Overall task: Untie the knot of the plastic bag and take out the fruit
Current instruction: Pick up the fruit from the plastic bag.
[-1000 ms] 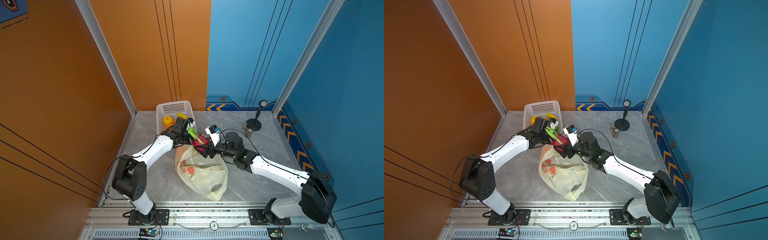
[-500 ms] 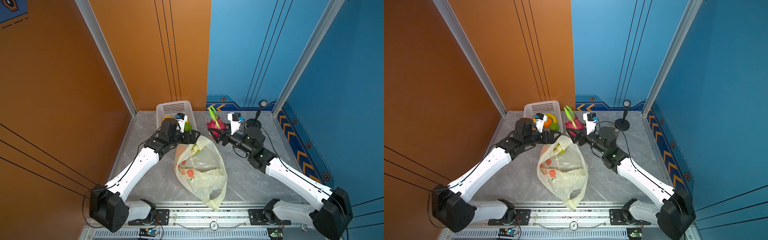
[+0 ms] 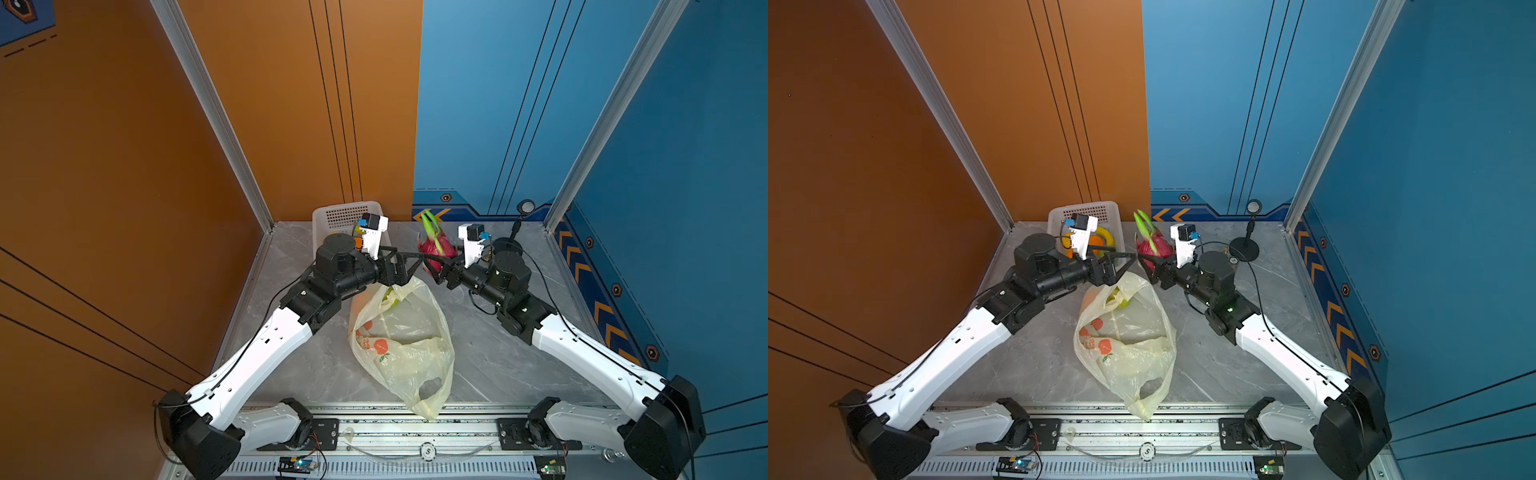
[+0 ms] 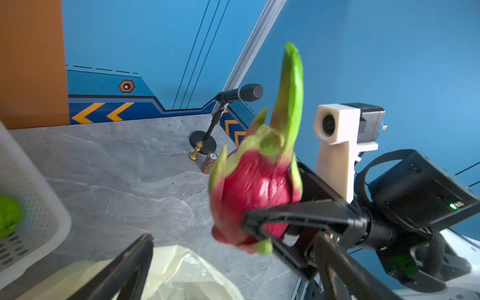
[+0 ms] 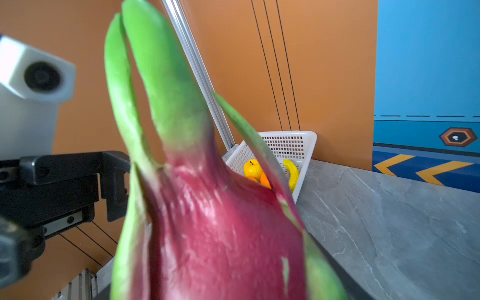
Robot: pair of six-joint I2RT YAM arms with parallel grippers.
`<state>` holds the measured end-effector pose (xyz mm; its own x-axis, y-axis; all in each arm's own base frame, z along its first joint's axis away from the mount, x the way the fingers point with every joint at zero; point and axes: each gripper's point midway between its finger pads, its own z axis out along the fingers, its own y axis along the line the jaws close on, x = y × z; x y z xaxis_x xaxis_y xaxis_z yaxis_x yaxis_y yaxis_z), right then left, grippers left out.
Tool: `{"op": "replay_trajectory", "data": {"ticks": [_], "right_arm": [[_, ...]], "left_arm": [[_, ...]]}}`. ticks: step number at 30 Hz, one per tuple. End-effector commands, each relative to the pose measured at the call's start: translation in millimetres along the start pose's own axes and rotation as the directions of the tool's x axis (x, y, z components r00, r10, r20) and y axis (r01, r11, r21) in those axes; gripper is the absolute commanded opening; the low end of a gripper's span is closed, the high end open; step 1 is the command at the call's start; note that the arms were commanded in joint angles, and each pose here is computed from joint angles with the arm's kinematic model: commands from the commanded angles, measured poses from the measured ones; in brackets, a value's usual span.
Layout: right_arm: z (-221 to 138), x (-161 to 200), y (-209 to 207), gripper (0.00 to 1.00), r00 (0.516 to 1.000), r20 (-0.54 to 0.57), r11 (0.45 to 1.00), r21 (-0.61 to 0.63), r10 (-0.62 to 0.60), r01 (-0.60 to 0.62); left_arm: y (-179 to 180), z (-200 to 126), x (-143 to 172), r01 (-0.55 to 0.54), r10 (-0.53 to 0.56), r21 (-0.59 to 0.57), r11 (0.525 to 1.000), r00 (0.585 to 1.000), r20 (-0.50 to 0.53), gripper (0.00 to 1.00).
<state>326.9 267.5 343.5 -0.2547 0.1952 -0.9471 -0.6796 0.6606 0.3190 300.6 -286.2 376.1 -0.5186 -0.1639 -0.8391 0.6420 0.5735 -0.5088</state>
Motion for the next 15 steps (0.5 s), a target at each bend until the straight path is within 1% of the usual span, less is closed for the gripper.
{"op": "replay_trajectory", "data": {"ticks": [1, 2, 6, 11, 12, 14, 15], "right_arm": [[0.3, -12.0, 13.2, 0.48, 0.995, 0.05, 0.995, -0.049, -0.09, 0.092], [0.5, -12.3, 16.5, 0.48, 0.993, 0.051, 0.992, -0.064, -0.108, 0.111], [-1.0, -10.6, 29.6, 0.48, 0.983, 0.072, 0.976, -0.124, -0.171, 0.179], [-4.8, -5.6, 47.4, 0.47, 0.957, 0.115, 0.943, -0.176, -0.266, 0.284], [-4.6, -5.7, 48.6, 0.47, 0.953, 0.121, 0.939, -0.175, -0.277, 0.295], [-3.3, -7.8, 47.1, 0.47, 0.953, 0.126, 0.943, -0.157, -0.277, 0.295], [-2.8, -7.9, 47.1, 0.47, 0.953, 0.126, 0.943, -0.153, -0.277, 0.295]], "left_arm": [[-6.4, 14.3, 11.4, 0.032, -0.031, 0.008, 0.999, 0.997, -0.073, 0.97], [-2.3, 18.8, 18.5, 0.056, -0.058, -0.014, 0.998, 0.993, -0.105, 0.97], [7.0, 30.5, 22.4, 0.107, -0.117, -0.083, 0.991, 0.985, -0.13, 0.97], [-2.7, 41.3, 30.4, 0.126, -0.133, -0.049, 0.991, 0.976, -0.171, 0.97], [-3.6, 43.4, 33.9, 0.131, -0.137, -0.041, 0.991, 0.973, -0.185, 1.0], [-4.7, 44.5, 38.5, 0.142, -0.146, -0.036, 0.989, 0.969, -0.202, 0.95], [-4.8, 44.5, 40.1, 0.145, -0.149, -0.035, 0.989, 0.967, -0.207, 0.9]]}}
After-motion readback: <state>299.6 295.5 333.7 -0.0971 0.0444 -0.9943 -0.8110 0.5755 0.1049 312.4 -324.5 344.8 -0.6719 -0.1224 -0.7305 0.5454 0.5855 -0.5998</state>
